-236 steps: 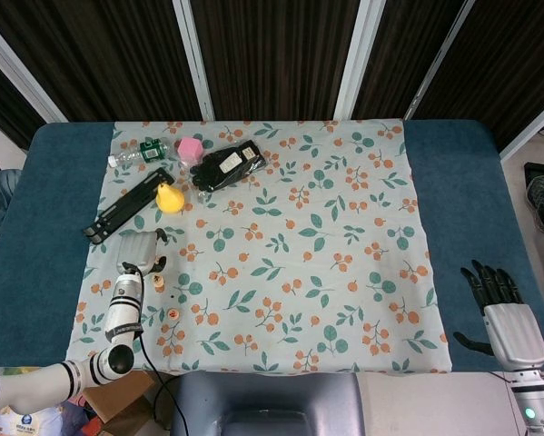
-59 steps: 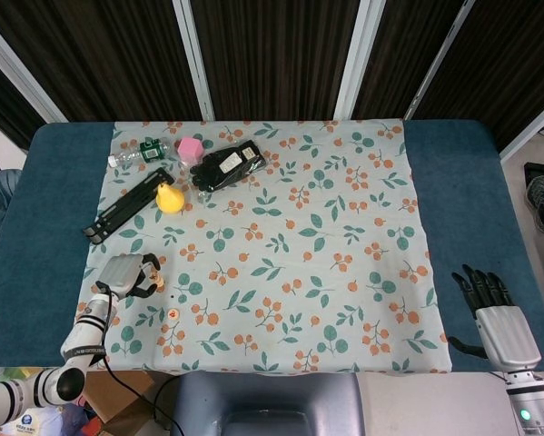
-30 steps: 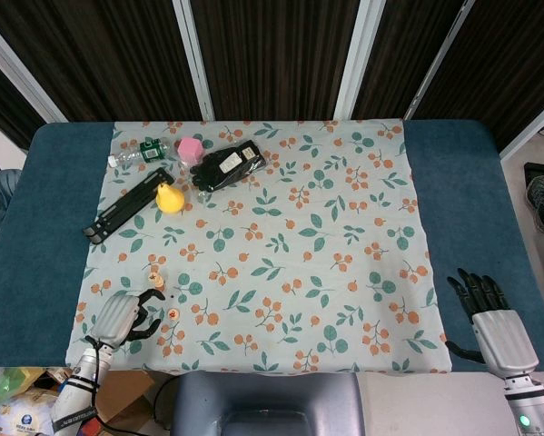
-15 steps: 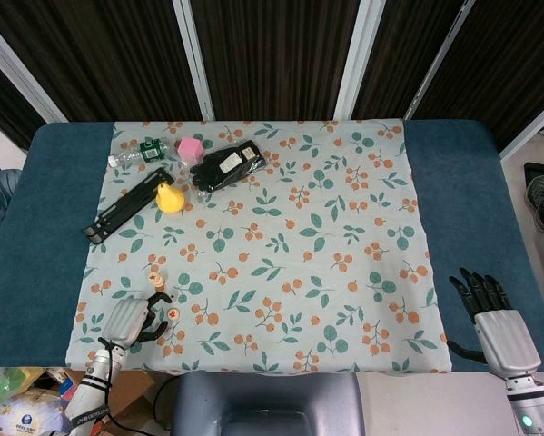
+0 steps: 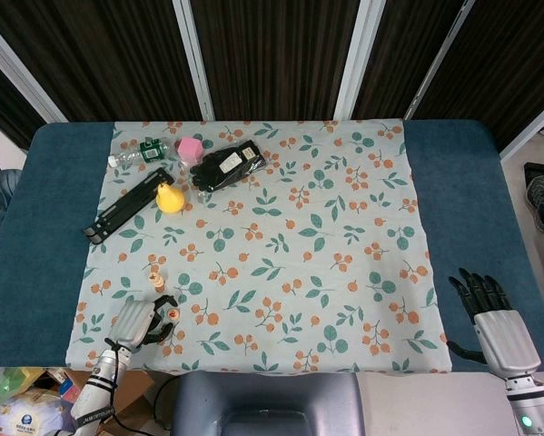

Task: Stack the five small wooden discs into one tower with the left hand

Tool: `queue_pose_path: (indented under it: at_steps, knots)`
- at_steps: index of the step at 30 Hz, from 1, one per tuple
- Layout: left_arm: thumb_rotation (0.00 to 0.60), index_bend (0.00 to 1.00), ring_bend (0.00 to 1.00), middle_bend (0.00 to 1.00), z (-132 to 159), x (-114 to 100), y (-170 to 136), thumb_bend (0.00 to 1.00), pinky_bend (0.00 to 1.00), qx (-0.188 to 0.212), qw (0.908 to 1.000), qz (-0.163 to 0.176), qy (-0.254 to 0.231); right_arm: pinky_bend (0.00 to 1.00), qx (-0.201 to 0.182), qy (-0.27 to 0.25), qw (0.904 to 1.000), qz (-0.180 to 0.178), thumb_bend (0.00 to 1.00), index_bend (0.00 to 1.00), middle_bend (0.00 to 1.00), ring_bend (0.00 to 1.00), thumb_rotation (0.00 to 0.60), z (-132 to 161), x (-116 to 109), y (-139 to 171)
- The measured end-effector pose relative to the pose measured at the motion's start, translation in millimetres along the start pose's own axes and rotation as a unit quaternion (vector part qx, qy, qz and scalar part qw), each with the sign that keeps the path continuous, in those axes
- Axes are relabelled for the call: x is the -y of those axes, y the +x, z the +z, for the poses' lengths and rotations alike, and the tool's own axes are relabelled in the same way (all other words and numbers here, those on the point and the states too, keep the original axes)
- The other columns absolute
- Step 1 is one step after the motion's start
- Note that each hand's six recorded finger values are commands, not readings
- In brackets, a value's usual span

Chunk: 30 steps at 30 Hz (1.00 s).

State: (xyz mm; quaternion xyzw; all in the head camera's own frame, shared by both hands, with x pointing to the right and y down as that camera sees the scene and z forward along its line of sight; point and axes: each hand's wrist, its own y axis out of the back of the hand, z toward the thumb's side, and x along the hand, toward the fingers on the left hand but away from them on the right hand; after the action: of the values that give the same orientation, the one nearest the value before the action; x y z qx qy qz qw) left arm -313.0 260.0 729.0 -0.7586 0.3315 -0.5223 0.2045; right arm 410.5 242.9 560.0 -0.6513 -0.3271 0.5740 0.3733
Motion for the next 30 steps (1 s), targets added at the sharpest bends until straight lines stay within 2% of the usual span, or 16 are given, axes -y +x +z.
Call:
queue_pose_path:
  at_steps: [30]
  knots:
    - [0.6, 0.47, 1.0, 1.0, -2.0, 2.6, 4.0, 0.4, 1.0, -0.005, 1.0, -0.001, -0.001, 0.0, 0.0, -0.001, 1.0, -0.002, 0.08, 0.0, 0.0, 0.0, 0.6, -0.7, -1.2, 1.1]
